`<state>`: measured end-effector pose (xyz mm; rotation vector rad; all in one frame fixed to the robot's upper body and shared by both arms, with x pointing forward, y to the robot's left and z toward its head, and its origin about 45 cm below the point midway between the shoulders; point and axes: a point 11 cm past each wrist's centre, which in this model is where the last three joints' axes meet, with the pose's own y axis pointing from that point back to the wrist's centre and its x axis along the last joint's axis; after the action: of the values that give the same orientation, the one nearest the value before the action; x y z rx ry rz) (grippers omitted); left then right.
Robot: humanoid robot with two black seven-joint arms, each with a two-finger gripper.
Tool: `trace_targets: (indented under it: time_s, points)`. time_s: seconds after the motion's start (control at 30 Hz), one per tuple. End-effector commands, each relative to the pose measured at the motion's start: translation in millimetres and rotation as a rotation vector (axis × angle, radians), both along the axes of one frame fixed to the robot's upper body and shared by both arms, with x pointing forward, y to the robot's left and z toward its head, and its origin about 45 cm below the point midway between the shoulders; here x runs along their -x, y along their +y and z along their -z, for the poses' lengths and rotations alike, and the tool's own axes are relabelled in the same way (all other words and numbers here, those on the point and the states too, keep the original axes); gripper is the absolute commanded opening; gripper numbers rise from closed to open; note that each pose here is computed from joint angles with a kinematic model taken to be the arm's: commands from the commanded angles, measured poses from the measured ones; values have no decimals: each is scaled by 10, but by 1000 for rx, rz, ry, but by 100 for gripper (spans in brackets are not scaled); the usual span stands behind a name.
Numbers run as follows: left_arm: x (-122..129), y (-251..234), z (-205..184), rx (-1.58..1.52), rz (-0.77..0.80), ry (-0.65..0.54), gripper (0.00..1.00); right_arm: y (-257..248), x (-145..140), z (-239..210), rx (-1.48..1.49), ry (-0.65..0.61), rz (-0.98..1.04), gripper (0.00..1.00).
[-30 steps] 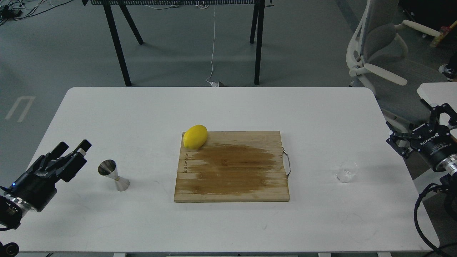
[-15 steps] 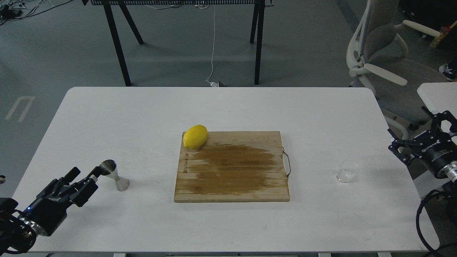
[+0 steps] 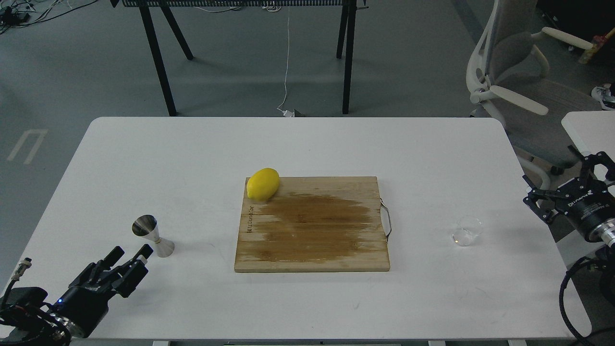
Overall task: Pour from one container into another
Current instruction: 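Lower the left gripper beside the metal jigger and close on it, then lift the jigger with the left gripper and carry it over the board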
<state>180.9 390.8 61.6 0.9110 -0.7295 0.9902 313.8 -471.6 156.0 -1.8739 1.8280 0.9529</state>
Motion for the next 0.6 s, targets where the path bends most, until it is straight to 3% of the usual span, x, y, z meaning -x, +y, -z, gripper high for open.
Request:
trace_targets:
  time_s: [0.0,0.57]
  points:
    - [29,-14,130,4,-27,22,90,-3,-7,-9,0,-3,1,99]
    - [-320,-243,186,38,-28,-24,90,-32,9,5,3,1,10,99]
